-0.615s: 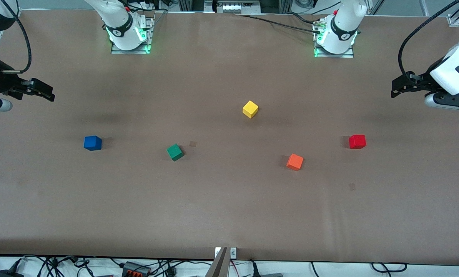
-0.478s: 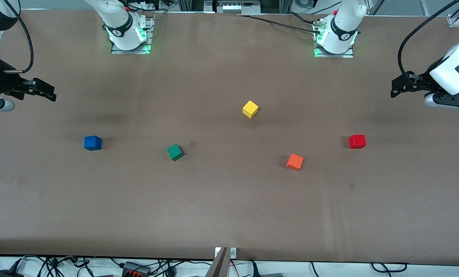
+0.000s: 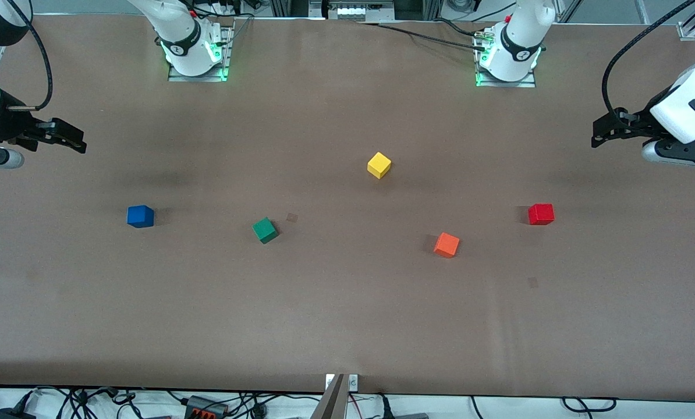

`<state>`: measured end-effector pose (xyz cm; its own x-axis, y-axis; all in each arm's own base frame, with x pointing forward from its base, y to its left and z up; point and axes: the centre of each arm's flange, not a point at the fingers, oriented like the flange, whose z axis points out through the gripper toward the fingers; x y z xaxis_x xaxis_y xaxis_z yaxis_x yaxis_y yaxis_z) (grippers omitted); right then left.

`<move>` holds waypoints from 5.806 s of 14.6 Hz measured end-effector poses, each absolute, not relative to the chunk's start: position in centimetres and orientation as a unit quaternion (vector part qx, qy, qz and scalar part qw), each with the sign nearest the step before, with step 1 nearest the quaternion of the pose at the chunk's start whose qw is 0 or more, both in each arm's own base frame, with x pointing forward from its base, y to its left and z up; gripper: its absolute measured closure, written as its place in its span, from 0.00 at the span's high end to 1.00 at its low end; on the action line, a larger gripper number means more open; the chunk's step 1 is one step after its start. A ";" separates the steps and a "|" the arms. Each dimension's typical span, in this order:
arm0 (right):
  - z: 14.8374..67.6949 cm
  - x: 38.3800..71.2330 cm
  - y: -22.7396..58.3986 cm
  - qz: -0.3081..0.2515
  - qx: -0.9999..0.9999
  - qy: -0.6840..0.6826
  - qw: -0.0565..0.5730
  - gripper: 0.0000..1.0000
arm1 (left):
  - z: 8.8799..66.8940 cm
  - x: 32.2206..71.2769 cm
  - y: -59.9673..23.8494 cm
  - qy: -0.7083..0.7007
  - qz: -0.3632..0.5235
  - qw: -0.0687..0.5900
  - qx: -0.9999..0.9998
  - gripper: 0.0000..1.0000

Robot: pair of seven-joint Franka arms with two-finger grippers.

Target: Pass red block to right arm, stack on blue

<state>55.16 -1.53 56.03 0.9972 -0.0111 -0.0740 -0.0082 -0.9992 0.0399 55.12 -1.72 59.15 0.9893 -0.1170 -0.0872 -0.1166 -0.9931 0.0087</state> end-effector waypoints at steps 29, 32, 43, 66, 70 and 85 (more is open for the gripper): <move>55.6 55.6 -1.1 -0.034 0.999 -0.001 0.020 1.00 | 51.3 62.0 1.1 -0.036 -0.121 0.032 0.992 1.00; 55.6 55.6 -1.1 -0.033 0.999 -0.001 0.020 1.00 | 45.7 64.1 3.1 -0.020 -0.119 0.035 0.992 1.00; 55.6 55.6 -1.1 -0.033 0.999 0.000 0.020 1.00 | 28.6 60.3 2.6 -0.011 -0.040 0.026 0.999 1.00; 52.1 59.0 0.2 -0.031 0.999 0.011 0.022 1.00 | 19.0 55.3 3.7 0.001 -0.053 0.020 0.998 0.56; 52.9 59.4 -0.9 -0.022 0.999 0.001 0.023 1.00 | 19.7 56.0 3.7 0.000 -0.058 0.020 0.998 0.56; 53.2 57.0 -1.4 -0.002 1.000 -0.008 0.008 1.00 | 38.9 63.9 3.1 -0.204 -0.085 0.062 0.973 0.56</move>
